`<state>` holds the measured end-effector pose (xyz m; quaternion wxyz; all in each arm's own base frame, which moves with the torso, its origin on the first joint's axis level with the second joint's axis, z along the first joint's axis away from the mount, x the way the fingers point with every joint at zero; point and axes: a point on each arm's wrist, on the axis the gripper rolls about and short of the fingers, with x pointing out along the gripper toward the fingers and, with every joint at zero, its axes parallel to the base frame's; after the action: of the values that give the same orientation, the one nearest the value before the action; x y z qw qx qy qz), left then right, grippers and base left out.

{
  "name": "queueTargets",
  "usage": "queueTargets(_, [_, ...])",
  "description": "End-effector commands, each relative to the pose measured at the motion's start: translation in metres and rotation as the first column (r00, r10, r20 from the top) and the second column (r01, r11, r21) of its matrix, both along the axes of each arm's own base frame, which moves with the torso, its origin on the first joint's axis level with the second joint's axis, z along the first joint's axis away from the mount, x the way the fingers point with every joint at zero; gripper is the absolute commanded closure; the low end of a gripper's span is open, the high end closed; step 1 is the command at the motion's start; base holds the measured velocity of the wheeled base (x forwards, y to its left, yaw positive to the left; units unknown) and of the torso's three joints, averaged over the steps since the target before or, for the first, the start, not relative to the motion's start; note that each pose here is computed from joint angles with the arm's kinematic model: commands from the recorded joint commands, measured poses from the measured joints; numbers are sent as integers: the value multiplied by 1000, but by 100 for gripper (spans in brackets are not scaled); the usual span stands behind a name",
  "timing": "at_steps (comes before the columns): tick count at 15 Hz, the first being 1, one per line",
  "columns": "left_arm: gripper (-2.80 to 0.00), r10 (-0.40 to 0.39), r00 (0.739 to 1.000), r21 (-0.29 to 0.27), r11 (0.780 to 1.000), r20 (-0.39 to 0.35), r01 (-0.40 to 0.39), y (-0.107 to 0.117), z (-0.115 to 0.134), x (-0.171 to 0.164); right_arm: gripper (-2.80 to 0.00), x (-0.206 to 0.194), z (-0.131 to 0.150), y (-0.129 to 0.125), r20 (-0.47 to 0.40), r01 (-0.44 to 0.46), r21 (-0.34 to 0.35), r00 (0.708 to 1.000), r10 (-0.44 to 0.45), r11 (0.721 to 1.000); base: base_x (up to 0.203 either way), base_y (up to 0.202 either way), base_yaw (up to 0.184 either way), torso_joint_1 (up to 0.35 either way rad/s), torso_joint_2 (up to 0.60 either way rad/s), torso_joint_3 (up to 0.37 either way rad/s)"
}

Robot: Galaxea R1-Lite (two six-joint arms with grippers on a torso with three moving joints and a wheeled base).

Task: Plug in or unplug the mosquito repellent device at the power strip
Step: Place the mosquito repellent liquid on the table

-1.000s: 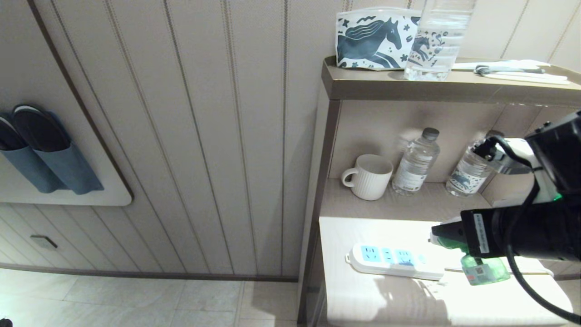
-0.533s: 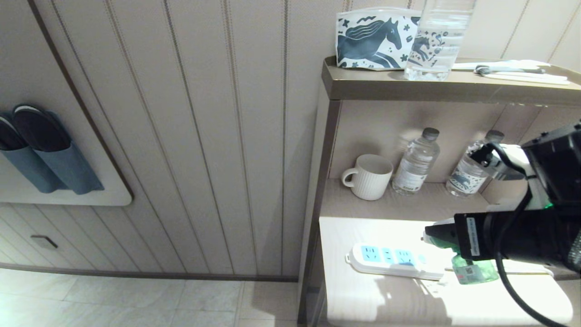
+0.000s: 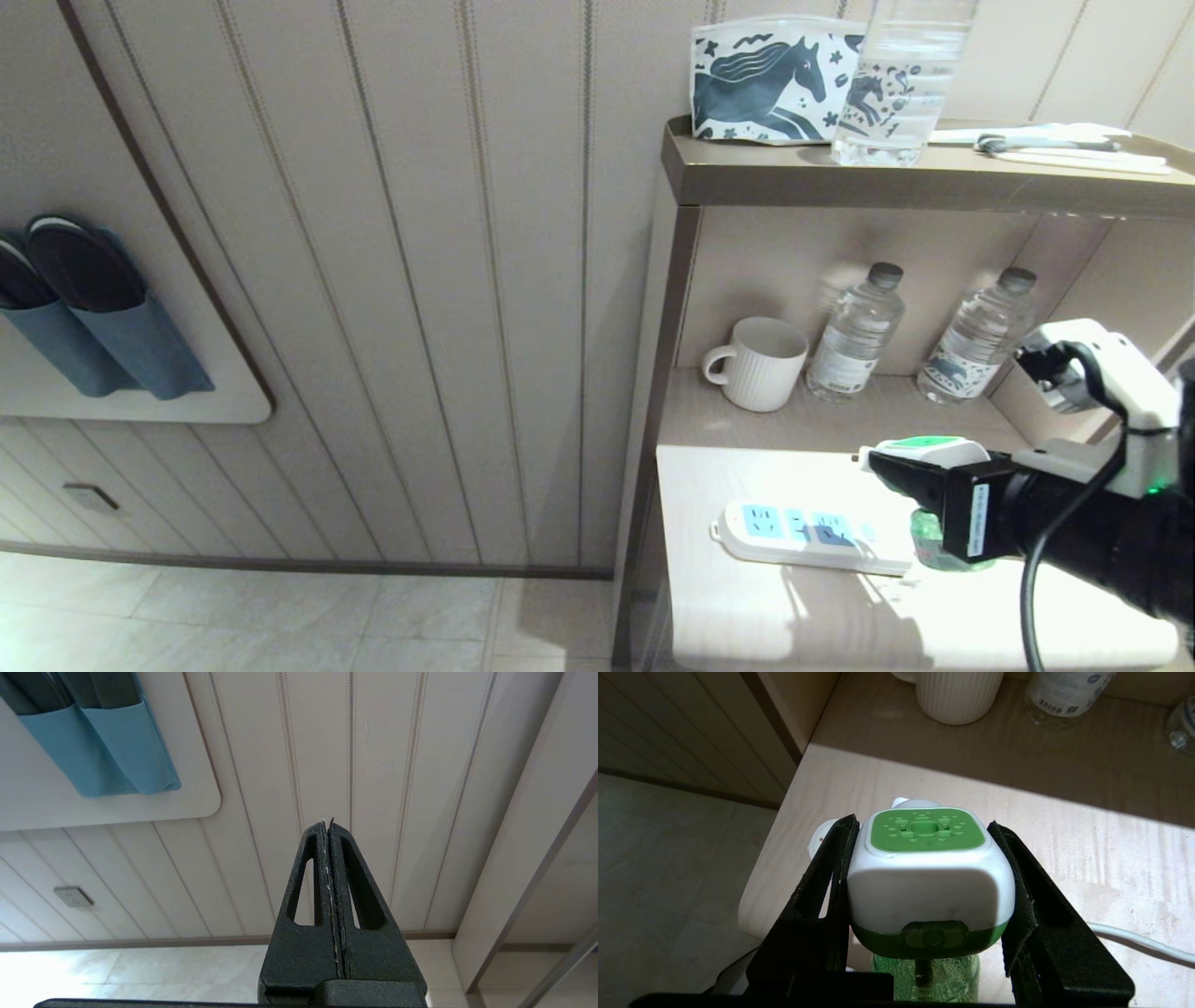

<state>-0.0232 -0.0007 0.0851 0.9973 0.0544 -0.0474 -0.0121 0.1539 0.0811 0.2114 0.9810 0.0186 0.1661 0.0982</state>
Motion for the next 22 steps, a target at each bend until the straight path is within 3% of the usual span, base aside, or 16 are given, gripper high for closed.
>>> queueTargets(1, [0, 2, 1000, -7, 1000, 2, -2, 0, 0, 0, 0, -9, -5, -5, 54, 6, 10, 999, -6, 1000, 0, 0, 0, 0, 0, 0])
queueTargets(7, [0, 1, 1000, -6, 1000, 2, -1, 0, 0, 0, 0, -5, -33, -4, 194, 81, -7, 978, -78, 997, 0, 0, 0, 0, 0, 0])
queueTargets(14, [0, 2, 1000, -7, 1000, 2, -2, 0, 0, 0, 0, 26, -73, 10, 233, 189, -4, 955, -183, 982, 0, 0, 0, 0, 0, 0])
queueTargets(18, [0, 1, 1000, -7, 1000, 2, -1, 0, 0, 0, 0, 51, -107, 39, 254, 264, -23, 934, -250, 964, 0, 0, 0, 0, 0, 0])
queueTargets(22, [0, 2, 1000, -7, 1000, 2, -2, 0, 0, 0, 0, 64, -110, 73, 299, 273, 23, 916, -267, 962, 0, 0, 0, 0, 0, 0])
